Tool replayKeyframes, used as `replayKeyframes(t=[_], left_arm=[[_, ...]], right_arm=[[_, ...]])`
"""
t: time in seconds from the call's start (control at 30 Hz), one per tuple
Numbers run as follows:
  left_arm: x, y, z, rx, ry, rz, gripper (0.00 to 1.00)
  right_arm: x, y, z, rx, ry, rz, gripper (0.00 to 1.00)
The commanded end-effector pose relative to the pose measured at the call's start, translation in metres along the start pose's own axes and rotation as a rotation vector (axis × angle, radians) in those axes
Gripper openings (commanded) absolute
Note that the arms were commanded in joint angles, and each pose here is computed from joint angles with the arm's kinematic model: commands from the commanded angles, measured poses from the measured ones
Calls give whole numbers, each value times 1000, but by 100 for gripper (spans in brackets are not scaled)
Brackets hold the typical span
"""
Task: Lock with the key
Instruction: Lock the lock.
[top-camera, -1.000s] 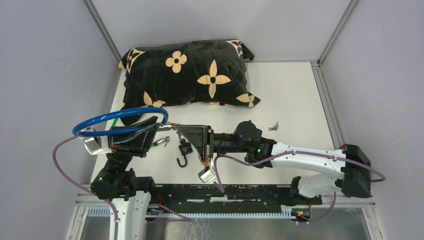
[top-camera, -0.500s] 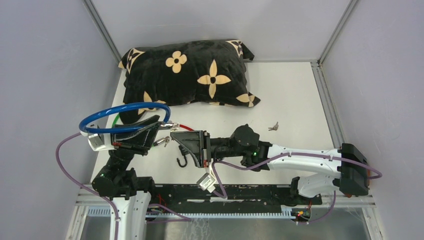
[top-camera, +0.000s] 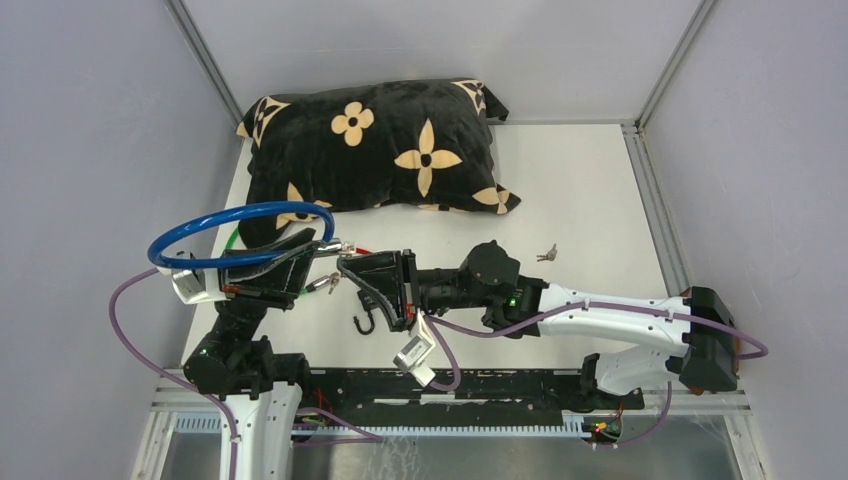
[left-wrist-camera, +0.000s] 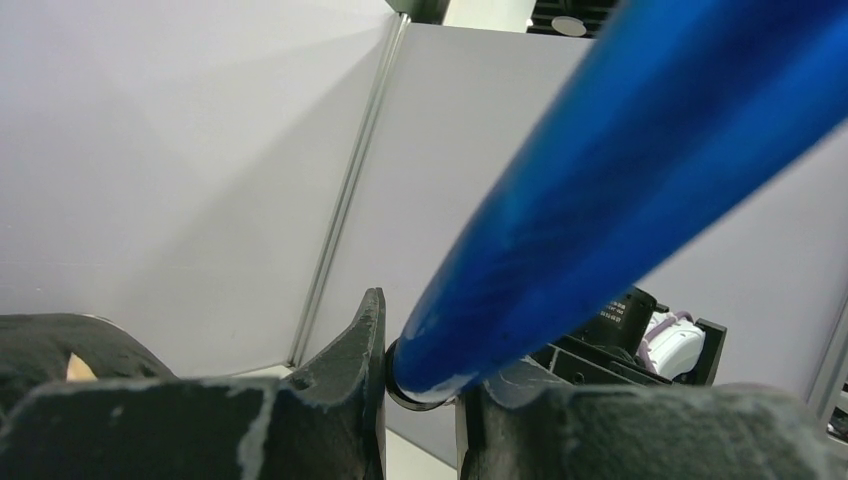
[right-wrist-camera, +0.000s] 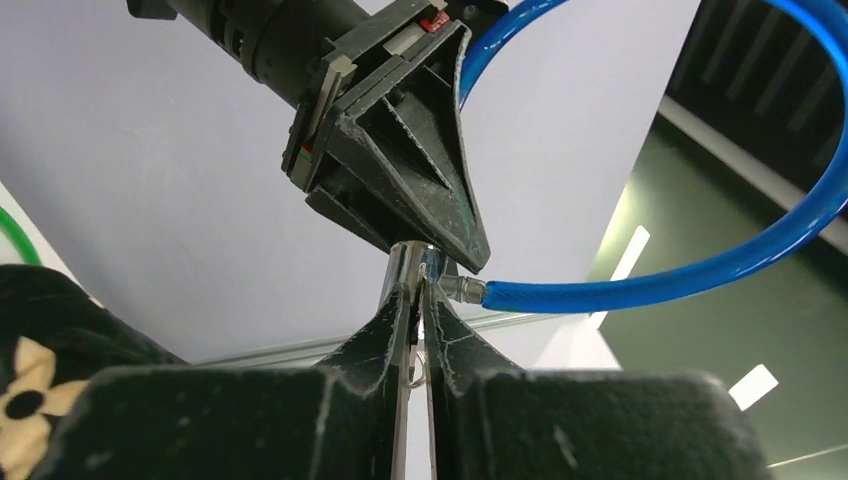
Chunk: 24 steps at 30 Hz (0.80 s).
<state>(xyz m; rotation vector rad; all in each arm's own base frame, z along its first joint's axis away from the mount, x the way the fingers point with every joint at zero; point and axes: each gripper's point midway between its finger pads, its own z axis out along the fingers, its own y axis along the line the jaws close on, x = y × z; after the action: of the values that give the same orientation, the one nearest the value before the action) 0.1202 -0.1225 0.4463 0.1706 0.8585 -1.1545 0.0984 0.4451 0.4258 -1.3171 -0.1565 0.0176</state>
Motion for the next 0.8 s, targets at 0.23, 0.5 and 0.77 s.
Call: replayKeyframes(t=[0.23, 0.5, 0.77], left_arm=[[4, -12, -3, 51, 29, 38, 2], [4, -11, -3, 49, 25, 39, 2], [3, 4, -3, -11, 4, 41, 2]], right_arm=[[23, -85, -20, 229, -3, 203, 12], [23, -80, -26, 228, 9, 231, 16], [10, -60, -39, 162, -14, 220, 35]])
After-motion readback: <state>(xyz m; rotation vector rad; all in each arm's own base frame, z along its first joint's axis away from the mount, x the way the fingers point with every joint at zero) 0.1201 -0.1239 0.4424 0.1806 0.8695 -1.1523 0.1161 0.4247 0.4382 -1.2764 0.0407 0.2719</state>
